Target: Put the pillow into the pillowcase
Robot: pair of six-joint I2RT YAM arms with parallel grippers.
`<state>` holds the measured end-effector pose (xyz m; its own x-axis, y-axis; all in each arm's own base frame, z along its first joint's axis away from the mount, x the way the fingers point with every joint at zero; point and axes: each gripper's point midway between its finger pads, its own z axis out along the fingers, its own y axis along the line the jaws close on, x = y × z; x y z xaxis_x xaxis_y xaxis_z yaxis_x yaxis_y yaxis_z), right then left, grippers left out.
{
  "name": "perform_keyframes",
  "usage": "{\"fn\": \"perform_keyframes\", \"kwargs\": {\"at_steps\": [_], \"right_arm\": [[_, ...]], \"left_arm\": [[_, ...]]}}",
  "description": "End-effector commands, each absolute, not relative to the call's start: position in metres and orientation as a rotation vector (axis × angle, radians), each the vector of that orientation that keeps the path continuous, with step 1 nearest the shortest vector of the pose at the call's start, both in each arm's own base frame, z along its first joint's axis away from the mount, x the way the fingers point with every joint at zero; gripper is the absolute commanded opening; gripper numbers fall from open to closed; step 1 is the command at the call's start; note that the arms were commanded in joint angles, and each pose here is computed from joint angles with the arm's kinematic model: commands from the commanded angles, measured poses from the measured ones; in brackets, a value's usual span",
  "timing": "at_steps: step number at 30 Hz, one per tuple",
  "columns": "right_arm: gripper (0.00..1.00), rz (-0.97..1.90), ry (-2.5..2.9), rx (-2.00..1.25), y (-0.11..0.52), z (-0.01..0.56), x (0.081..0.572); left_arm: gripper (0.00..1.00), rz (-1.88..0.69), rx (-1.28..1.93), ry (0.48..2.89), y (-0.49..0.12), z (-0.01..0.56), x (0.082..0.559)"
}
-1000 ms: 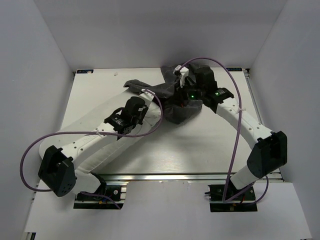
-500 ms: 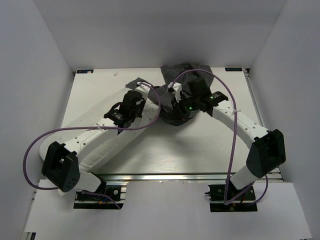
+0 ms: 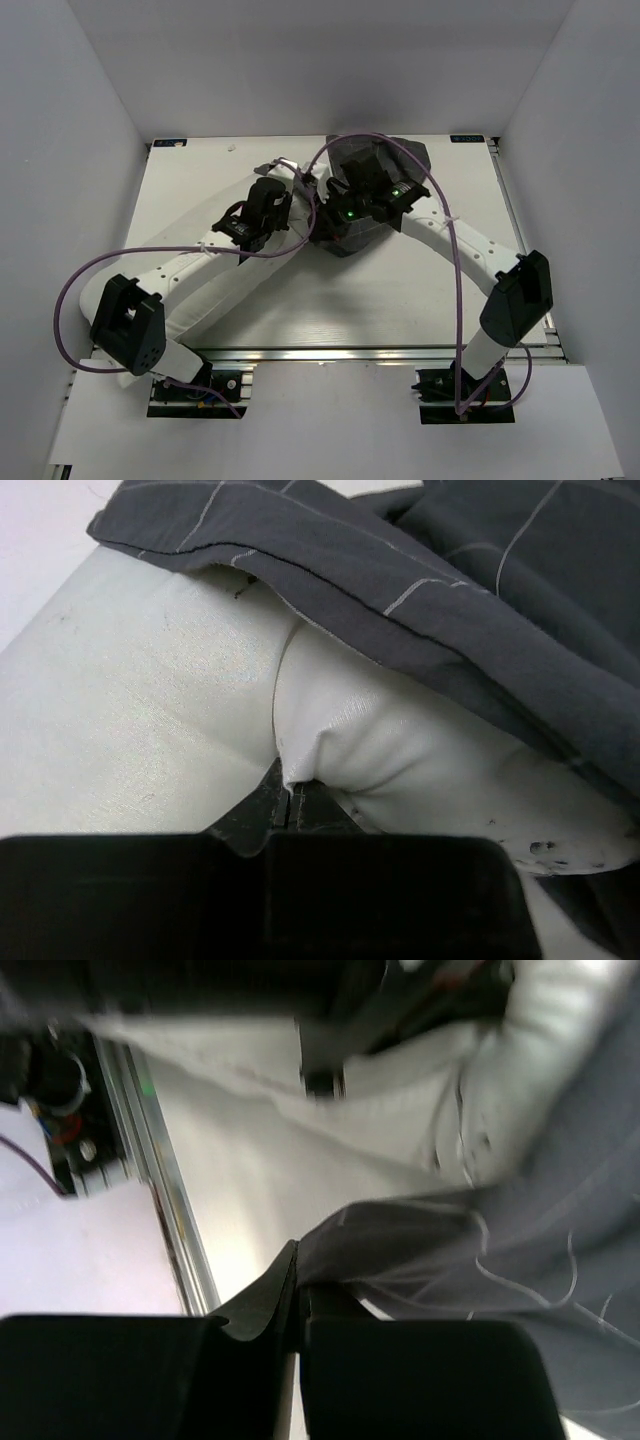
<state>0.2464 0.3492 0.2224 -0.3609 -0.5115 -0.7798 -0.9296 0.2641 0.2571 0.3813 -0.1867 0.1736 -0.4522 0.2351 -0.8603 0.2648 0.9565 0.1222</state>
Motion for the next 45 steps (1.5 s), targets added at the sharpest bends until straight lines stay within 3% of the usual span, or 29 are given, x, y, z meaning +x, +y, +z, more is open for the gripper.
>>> {"fn": "perform_keyframes", "kwargs": {"at_steps": [1, 9, 15, 20, 21, 23, 24, 28, 29, 30, 34, 38, 45], "right_arm": [[0.0, 1.122, 1.966, -1.237, 0.38, 0.254, 0.236], [0.0, 1.142, 2.036, -0.989, 0.389, 0.258, 0.295], [0.0, 1.25, 1.994, -0.982, 0.392, 0.266, 0.293], [0.0, 1.223, 2.075, -1.19, 0.393, 0.214, 0.256], [0.0, 1.199, 2.061, -1.258, 0.39, 0.206, 0.249], [0.0, 1.173, 2.132, -1.345, 0.382, 0.181, 0.224], [0.0, 1.149, 2.12, -1.382, 0.379, 0.177, 0.219], [0.01, 1.039, 2.166, -1.418, 0.363, 0.151, 0.215], [0.07, 1.017, 2.19, -1.432, 0.358, 0.144, 0.213], [0.21, 1.002, 2.194, -1.444, 0.355, 0.141, 0.212], [0.5, 0.997, 2.134, -1.494, 0.342, 0.149, 0.215], [0.6, 1.067, 1.978, -1.561, 0.326, 0.194, 0.208], [0.59, 0.954, 1.661, -1.491, 0.295, 0.3, 0.247]], "left_arm": [[0.0, -0.086, 0.271, 2.004, -0.191, 0.189, 0.394], [0.0, -0.388, 0.191, 1.94, -0.209, 0.186, 0.359], [0.0, -0.551, 0.11, 1.934, -0.206, 0.167, 0.324], [0.0, -0.55, 0.081, 1.954, -0.202, 0.162, 0.319], [0.03, -0.541, 0.084, 1.96, -0.201, 0.166, 0.32], [0.19, -0.521, 0.073, 1.957, -0.198, 0.171, 0.321], [0.35, -0.511, 0.073, 1.96, -0.196, 0.173, 0.321], [0.58, -0.473, 0.048, 1.938, -0.186, 0.19, 0.32], [0.61, -0.465, 0.046, 1.949, -0.183, 0.191, 0.318], [0.63, -0.449, 0.048, 1.978, -0.18, 0.19, 0.314], [0.66, -0.419, 0.062, 1.97, -0.174, 0.228, 0.313], [0.68, -0.301, 0.007, 1.966, -0.148, 0.252, 0.308], [0.69, -0.138, 0.023, 1.956, -0.123, 0.267, 0.308]]}}
